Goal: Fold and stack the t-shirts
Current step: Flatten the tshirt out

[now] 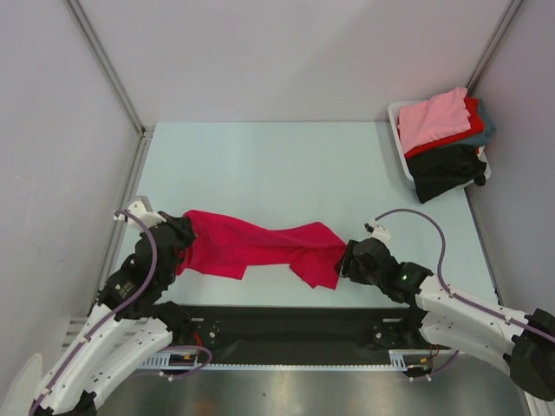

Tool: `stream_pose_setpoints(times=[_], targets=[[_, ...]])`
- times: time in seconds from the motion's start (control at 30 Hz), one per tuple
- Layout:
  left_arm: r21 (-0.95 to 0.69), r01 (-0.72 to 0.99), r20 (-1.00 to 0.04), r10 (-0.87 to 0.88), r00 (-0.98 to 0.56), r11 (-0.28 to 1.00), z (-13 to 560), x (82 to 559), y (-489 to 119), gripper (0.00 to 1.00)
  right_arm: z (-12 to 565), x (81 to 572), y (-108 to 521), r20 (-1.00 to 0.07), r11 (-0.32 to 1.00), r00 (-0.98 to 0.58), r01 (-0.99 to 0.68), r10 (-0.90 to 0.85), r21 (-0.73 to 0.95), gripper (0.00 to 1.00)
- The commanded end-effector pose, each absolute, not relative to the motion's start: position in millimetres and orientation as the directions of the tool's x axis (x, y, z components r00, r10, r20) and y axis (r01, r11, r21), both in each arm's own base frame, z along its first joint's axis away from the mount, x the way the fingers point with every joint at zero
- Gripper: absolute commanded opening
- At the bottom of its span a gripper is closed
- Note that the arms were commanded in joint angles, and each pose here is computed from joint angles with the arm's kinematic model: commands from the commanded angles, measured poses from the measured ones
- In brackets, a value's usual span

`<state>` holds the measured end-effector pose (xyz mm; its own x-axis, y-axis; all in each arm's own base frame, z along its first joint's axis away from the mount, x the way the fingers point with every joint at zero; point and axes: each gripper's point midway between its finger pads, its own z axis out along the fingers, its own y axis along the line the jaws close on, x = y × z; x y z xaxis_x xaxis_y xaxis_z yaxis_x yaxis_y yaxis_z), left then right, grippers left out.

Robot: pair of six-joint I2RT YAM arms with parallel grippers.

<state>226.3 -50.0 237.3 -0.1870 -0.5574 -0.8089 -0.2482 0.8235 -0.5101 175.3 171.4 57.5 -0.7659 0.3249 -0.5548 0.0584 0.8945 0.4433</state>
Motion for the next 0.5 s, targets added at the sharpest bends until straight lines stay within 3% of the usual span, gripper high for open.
stream_pose_setpoints(times=[0.0, 0.33, 0.4, 0.43, 0.47], targets=[[-0.555, -0.293, -0.792, -0.602, -0.101, 0.779, 248.4, 230.3, -38.4, 0.00, 59.3, 180.3, 179.4, -0.545, 0.877, -0.760, 0.068, 0.355, 0.476, 0.59], [-0.541, -0.325, -0.797, -0.596, -0.095, 0.776, 243.1, 236.6, -37.3, 0.00, 43.6, 182.1, 212.9, -0.508, 0.877, -0.828, -0.042, 0.238, 0.479, 0.54], [-0.540, -0.334, -0.798, -0.596, -0.087, 0.772, 240.5, 237.1, -35.5, 0.00, 39.6, 185.3, 214.5, -0.504, 0.890, -0.836, -0.045, 0.215, 0.454, 0.42], [-0.541, -0.339, -0.797, -0.598, -0.084, 0.770, 239.1, 237.3, -34.9, 0.00, 39.9, 187.9, 213.9, -0.506, 0.896, -0.837, -0.044, 0.209, 0.443, 0.27], [-0.537, -0.344, -0.798, -0.596, -0.088, 0.770, 235.3, 237.9, -35.0, 0.00, 35.9, 189.7, 212.3, -0.499, 0.906, -0.843, -0.037, 0.198, 0.423, 0.18]])
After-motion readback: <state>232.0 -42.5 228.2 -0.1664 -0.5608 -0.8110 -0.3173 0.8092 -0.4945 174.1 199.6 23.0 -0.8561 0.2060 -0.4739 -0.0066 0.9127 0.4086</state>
